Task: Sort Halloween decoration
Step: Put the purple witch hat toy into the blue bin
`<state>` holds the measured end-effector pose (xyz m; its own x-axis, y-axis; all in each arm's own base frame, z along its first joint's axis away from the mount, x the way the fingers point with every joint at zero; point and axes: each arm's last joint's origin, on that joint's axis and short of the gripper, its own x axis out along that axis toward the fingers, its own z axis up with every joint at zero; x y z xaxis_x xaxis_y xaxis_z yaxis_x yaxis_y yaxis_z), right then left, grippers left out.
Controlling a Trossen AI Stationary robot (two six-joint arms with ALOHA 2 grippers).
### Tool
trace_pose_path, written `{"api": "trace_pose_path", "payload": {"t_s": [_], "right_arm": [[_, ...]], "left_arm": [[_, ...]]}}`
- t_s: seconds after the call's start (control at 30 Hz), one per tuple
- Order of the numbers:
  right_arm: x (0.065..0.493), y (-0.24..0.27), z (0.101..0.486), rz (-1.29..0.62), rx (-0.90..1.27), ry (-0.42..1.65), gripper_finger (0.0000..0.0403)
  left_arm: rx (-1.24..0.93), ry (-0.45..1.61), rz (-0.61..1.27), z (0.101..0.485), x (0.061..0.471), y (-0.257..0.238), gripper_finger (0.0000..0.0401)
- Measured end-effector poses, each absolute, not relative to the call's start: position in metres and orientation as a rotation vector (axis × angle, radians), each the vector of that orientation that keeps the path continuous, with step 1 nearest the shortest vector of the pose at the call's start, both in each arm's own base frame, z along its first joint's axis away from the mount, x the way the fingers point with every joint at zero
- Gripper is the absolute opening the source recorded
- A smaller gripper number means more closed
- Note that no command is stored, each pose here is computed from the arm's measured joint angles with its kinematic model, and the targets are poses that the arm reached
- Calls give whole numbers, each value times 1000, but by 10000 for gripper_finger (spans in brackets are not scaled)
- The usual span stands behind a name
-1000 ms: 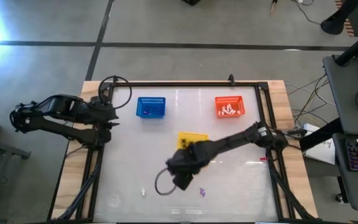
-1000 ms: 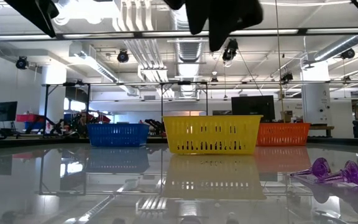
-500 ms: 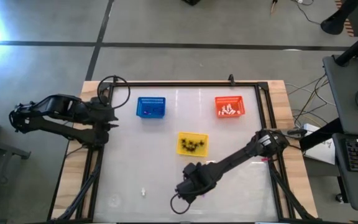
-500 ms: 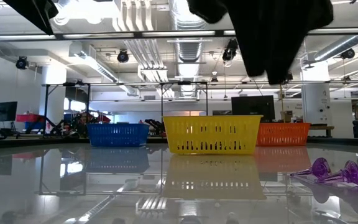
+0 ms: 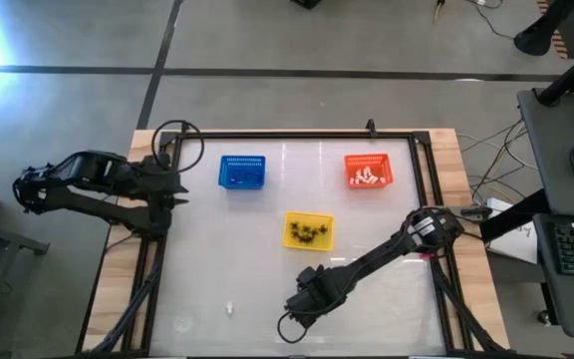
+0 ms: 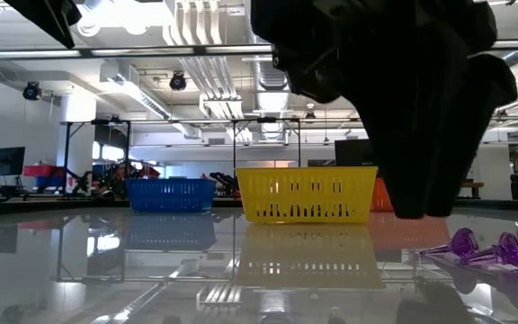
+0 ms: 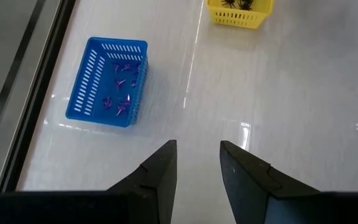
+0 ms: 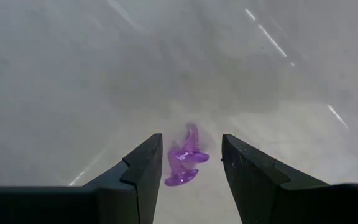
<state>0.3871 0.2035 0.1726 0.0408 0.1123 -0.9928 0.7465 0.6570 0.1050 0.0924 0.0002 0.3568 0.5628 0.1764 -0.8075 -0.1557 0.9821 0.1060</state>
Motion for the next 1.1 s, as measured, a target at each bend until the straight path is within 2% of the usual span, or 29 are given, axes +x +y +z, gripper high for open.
{"api": "trace_pose_path", "payload": {"t_s": [0.5,0.63,0.9,1.1], "right_arm": [[376,203,144,-554,819,1571,150],[375,202,142,-571,846,1568,122],[375,201,142,-582,857,1570,33],[377,202,148,-570,861,1547,11]], "left_arm": [[23,952,195,357,92,0,105],[23,951,195,357,92,0,105],[23,952,195,357,93,0,105],[23,950,195,357,92,0,105]]}}
